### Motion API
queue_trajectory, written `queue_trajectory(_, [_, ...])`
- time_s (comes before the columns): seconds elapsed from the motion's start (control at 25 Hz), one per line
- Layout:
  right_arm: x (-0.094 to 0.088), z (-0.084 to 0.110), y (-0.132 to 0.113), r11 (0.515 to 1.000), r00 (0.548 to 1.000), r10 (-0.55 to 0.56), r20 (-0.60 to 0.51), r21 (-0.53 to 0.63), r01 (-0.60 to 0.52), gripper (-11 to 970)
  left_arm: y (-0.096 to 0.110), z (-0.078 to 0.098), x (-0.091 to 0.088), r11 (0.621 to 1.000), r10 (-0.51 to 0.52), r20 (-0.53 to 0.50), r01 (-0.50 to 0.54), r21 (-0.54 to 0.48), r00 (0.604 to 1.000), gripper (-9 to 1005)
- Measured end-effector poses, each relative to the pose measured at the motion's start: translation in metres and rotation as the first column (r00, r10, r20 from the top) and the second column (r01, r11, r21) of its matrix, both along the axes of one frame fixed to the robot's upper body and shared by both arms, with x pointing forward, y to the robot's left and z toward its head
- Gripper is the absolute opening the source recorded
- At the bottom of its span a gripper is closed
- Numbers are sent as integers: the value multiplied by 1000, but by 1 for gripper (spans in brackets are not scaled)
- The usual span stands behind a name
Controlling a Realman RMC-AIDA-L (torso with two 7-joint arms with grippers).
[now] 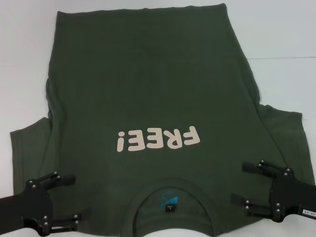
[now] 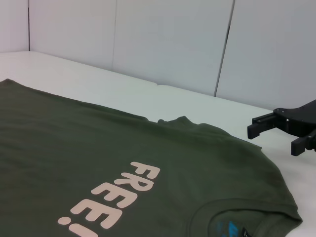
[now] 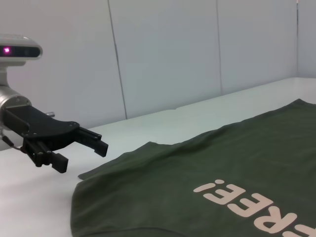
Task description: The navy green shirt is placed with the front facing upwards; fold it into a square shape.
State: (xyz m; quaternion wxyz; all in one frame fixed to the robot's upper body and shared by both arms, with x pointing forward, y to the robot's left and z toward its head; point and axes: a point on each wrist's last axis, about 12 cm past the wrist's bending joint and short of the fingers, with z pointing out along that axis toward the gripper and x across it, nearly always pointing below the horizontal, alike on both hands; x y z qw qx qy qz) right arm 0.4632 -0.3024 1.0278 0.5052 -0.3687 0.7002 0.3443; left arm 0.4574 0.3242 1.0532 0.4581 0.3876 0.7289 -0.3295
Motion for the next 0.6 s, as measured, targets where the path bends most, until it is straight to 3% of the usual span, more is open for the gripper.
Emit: queue_trajectory(0.6, [2,1,1,1000,1000,-4,4,2,4,895,2,2,3,999,38,-5,-38,-23,999,918])
